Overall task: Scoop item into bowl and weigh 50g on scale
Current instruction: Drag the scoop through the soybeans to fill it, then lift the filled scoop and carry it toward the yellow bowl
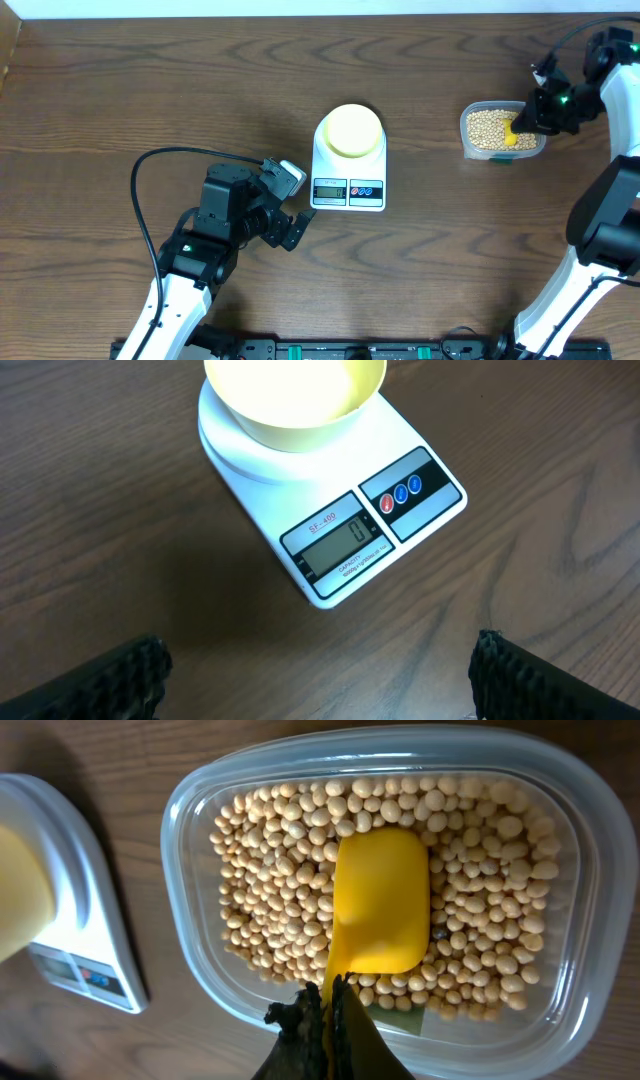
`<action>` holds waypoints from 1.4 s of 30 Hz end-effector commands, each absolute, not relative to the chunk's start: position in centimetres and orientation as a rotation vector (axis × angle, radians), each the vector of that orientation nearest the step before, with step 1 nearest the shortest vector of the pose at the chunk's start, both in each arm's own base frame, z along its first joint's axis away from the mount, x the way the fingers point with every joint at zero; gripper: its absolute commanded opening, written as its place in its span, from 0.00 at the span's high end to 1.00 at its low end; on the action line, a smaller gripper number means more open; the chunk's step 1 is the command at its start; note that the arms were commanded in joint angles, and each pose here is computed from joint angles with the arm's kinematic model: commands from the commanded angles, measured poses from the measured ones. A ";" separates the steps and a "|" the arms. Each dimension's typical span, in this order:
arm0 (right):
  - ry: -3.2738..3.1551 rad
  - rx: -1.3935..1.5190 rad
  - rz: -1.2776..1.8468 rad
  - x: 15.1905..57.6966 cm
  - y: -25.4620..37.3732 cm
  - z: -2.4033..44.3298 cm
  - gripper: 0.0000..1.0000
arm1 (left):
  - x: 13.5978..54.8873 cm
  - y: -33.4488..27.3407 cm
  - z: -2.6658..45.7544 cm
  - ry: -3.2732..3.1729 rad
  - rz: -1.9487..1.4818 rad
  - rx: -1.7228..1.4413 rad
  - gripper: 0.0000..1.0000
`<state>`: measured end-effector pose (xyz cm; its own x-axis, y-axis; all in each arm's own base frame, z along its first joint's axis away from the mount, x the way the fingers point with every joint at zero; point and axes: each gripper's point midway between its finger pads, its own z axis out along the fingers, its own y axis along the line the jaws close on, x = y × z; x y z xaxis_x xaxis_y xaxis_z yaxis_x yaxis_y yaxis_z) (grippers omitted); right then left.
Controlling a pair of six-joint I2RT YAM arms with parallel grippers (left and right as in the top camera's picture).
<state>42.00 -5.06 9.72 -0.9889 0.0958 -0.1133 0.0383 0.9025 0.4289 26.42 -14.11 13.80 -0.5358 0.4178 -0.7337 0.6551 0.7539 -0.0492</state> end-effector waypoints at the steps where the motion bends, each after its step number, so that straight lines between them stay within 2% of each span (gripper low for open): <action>1: 2.888 0.146 0.855 42.0 -3.9 9.6 0.99 | 26.6 -13.9 13.9 2.206 -0.399 0.807 0.02; 19: 2.640 0.391 1.078 41.3 -10.4 12.0 0.99 | 26.6 -13.9 13.9 2.206 -0.399 0.807 0.02; 42: 2.360 0.478 1.372 39.3 -12.4 16.1 0.99 | 26.6 -13.9 13.9 2.206 -0.399 0.807 0.02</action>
<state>38.89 -12.12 15.02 -0.8977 0.4262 -0.1115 0.1576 0.5471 0.8221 26.42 -14.11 13.80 -0.5358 0.4177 -0.7338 0.6553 0.7537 -0.0494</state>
